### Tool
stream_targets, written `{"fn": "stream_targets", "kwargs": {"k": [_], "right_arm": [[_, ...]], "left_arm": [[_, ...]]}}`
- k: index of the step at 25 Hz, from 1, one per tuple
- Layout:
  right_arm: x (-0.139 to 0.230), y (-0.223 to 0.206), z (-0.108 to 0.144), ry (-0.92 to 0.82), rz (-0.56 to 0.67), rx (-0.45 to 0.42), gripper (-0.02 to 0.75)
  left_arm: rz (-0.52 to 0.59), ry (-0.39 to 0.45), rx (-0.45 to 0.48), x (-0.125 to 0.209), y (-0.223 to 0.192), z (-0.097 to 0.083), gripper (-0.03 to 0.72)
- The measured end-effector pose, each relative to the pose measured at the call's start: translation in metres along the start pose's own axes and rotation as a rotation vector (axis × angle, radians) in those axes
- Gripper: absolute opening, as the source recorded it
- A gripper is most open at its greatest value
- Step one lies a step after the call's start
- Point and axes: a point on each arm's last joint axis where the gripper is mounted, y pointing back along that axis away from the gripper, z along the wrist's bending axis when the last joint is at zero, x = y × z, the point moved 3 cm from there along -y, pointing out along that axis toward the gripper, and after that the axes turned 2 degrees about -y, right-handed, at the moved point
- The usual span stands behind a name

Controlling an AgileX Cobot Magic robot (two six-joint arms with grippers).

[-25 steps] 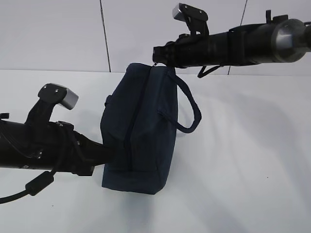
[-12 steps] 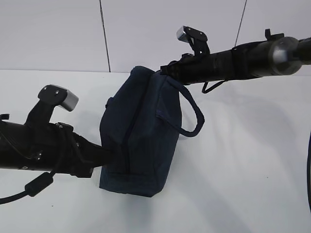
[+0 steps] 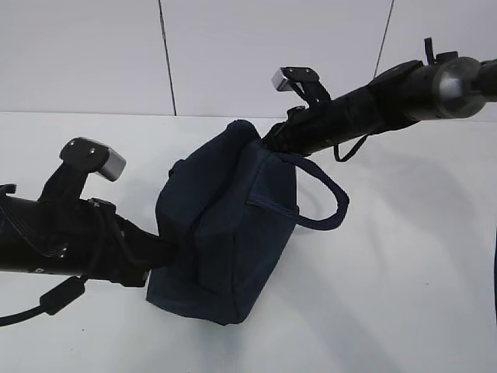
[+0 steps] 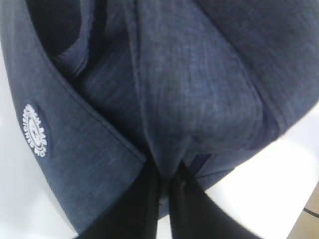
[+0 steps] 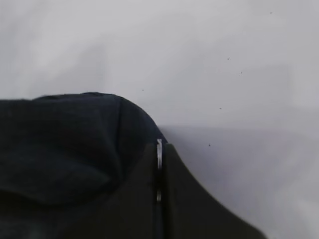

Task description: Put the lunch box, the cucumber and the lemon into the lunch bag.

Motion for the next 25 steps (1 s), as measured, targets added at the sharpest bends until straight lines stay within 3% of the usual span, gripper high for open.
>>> {"fn": "stream_targets", "kwargs": {"k": [8,13,18,21,23,25], "right_arm": [[0.016,-0.009,0.001,-0.028,0.046,-0.088,0.02],[0.005,-0.005,0.004,0.046,0.095,-0.129,0.02],[-0.017,0.009,0.013,0.134,0.184,-0.201,0.02],[-0.037,0.022,0.017,0.185,0.205,-0.199,0.022],[-0.05,0.028,0.019,0.212,0.201,-0.181,0.073],[-0.058,0.033,0.02,0.194,0.21,-0.151,0.182]], "left_arm": [[0.005,-0.002,-0.013,0.001,0.0,0.002,0.008],[0.008,-0.002,-0.024,0.001,0.0,0.003,0.008],[0.001,-0.024,-0.137,-0.012,0.001,0.017,0.008],[-0.008,-0.033,-0.212,-0.023,0.001,0.027,0.008],[-0.007,-0.034,-0.242,-0.028,-0.003,0.032,0.008],[-0.009,-0.034,-0.255,-0.033,-0.007,0.036,0.008]]}}
